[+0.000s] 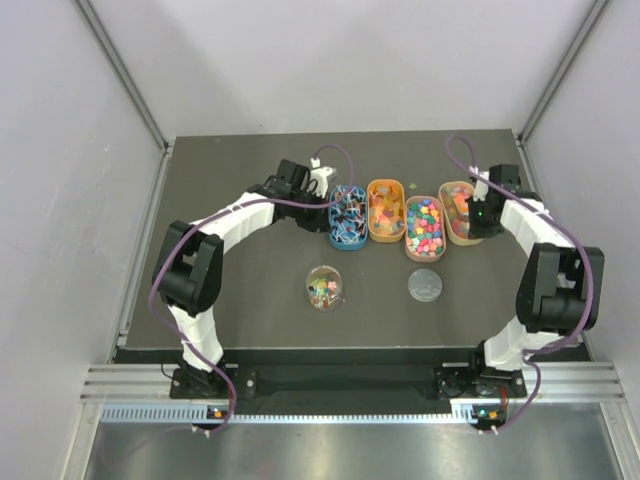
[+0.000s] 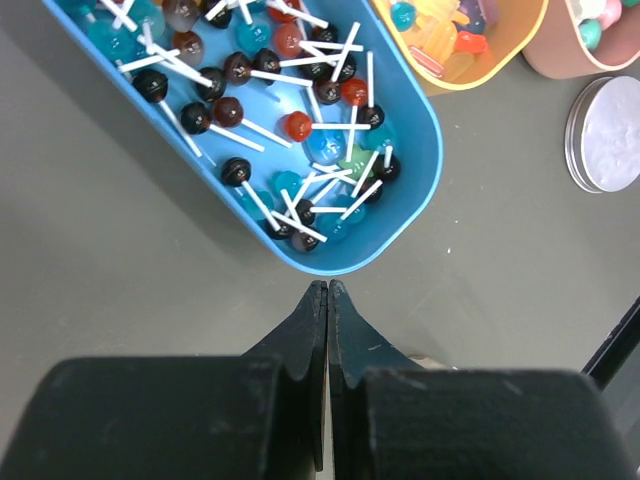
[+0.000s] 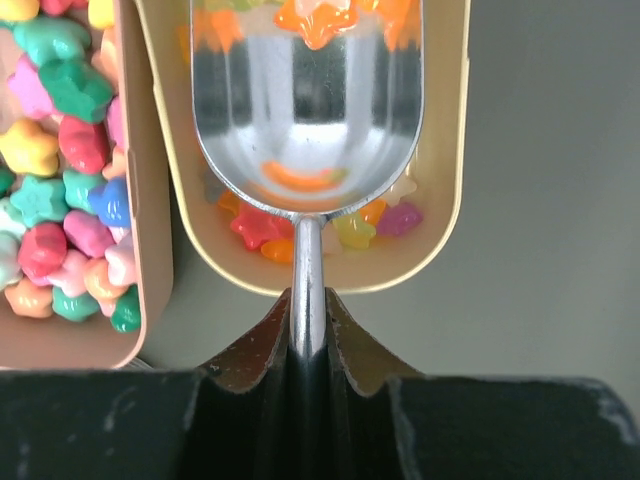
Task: Pack the candies
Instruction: Scoop the fake candies from the storage box.
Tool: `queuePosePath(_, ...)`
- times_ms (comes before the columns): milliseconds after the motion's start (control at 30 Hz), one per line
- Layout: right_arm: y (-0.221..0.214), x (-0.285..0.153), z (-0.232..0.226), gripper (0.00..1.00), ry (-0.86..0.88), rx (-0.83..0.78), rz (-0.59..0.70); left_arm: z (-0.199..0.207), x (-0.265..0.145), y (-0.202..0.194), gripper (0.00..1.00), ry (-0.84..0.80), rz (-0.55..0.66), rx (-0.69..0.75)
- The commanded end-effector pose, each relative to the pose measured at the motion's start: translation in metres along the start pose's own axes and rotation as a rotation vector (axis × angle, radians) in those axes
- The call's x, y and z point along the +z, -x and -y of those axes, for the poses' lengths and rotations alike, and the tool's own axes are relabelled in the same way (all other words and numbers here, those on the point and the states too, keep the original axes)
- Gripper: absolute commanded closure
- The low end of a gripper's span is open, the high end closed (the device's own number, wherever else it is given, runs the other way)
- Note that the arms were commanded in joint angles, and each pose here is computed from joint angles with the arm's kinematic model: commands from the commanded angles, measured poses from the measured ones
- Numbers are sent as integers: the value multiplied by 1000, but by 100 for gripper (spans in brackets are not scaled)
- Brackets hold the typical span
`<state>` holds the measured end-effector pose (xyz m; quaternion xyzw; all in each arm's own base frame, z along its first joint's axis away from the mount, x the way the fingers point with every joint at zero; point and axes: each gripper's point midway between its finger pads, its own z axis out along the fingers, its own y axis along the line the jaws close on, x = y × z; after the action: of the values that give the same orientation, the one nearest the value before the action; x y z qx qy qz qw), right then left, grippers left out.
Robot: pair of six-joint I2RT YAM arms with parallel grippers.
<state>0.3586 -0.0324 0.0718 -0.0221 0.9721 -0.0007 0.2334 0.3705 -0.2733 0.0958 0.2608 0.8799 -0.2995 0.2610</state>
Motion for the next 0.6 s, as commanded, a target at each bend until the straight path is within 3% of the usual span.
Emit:
queuePosePath(0, 19, -9, 1, 100, 0, -16, 174, 8, -8, 18, 100, -9, 36, 42)
queuePosePath(267, -16, 5, -6, 100, 13, 5, 166, 5, -13, 19, 100, 11, 25, 96)
queuePosePath(567, 18, -31, -1, 100, -32, -34, 498, 3, -14, 32, 100, 25, 58, 137)
